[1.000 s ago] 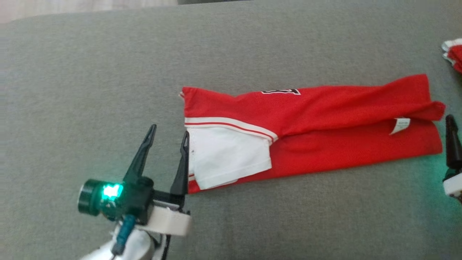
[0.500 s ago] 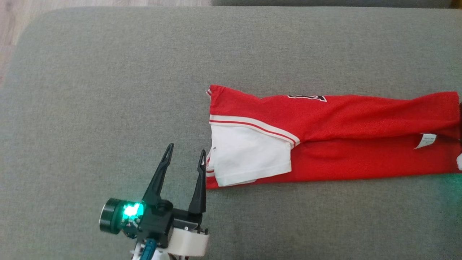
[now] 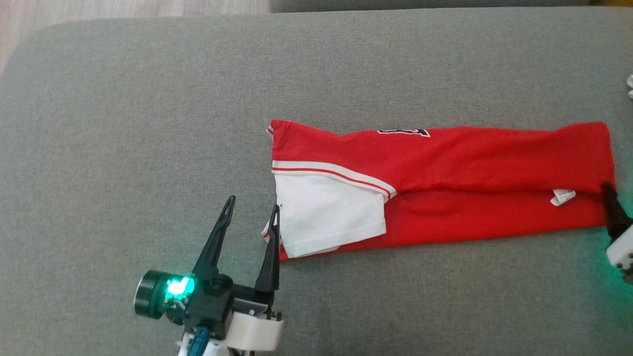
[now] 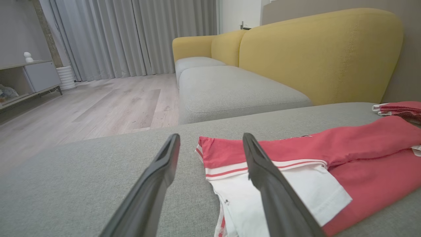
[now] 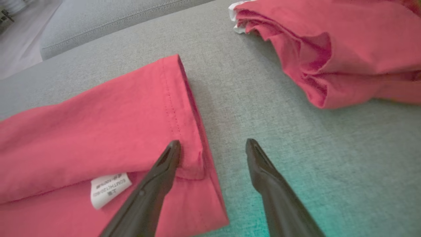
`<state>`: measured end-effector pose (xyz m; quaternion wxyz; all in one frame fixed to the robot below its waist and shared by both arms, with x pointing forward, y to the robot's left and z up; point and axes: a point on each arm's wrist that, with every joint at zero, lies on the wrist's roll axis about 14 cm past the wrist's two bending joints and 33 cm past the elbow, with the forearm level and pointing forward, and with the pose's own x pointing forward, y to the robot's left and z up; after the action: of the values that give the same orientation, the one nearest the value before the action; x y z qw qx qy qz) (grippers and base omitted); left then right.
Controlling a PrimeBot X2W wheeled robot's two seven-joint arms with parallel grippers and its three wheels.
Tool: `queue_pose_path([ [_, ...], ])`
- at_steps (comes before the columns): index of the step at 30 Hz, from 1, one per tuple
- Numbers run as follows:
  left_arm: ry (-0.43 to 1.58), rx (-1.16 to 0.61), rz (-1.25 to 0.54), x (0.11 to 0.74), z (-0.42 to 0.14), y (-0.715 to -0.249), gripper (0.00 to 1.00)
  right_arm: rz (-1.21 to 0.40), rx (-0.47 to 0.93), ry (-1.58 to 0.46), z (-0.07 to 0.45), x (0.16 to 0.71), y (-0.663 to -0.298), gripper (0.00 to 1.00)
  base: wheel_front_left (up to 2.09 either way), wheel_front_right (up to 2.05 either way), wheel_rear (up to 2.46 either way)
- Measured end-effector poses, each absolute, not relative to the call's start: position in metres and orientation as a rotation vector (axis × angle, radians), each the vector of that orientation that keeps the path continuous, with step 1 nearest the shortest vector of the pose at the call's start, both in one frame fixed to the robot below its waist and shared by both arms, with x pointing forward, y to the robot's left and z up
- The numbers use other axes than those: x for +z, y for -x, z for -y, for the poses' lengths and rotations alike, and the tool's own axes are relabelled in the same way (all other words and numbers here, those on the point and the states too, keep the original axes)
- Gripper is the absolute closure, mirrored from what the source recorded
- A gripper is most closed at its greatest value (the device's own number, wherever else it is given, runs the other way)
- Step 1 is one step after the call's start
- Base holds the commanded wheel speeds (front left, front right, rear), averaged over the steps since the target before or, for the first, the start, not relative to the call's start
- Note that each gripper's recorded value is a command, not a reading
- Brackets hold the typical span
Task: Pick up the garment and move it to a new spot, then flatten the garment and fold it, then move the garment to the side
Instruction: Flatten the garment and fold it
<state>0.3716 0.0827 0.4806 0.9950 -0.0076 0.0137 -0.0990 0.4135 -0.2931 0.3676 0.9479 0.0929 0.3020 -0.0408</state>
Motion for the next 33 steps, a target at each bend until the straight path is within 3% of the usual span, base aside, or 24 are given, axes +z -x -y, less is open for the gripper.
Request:
queue_pose_path([
  [8, 0.012, -0.194, -0.016, 0.482, -0.085, -0.374, 0.0, -0.671, -0.042, -0.264, 0.27, 0.358, -0.413, 0.0, 0.0, 0.0, 0.0],
  [13, 0.008, -0.182, -0.018, 0.48, -0.088, -0.371, 0.0, -0.726, -0.031, -0.279, 0.267, 0.354, -0.411, 0.11, 0.0, 0.0, 0.0],
  [14, 0.009, -0.178, -0.017, 0.481, -0.088, -0.37, 0.0, -0.73, -0.031, -0.28, 0.267, 0.354, -0.411, 0.22, 0.0, 0.0, 0.0],
  [17, 0.008, -0.169, -0.005, 0.484, -0.09, -0.372, 0.0, -0.744, -0.034, -0.286, 0.269, 0.353, -0.41, 1.0, 0.0, 0.0, 0.0],
  [25, 0.011, -0.177, -0.012, 0.481, -0.089, -0.37, 0.0, -0.687, -0.088, -0.281, 0.294, 0.367, -0.409, 1.0, 0.0, 0.0, 0.0],
  [30, 0.013, -0.211, -0.007, 0.482, -0.081, -0.37, 0.0, -0.567, -0.153, -0.238, 0.338, 0.409, -0.417, 1.0, 0.0, 0.0, 0.0],
  [33, 0.01, -0.223, 0.005, 0.485, -0.078, -0.372, 0.0, -0.479, -0.111, -0.266, 0.331, 0.44, -0.429, 1.0, 0.0, 0.0, 0.0],
])
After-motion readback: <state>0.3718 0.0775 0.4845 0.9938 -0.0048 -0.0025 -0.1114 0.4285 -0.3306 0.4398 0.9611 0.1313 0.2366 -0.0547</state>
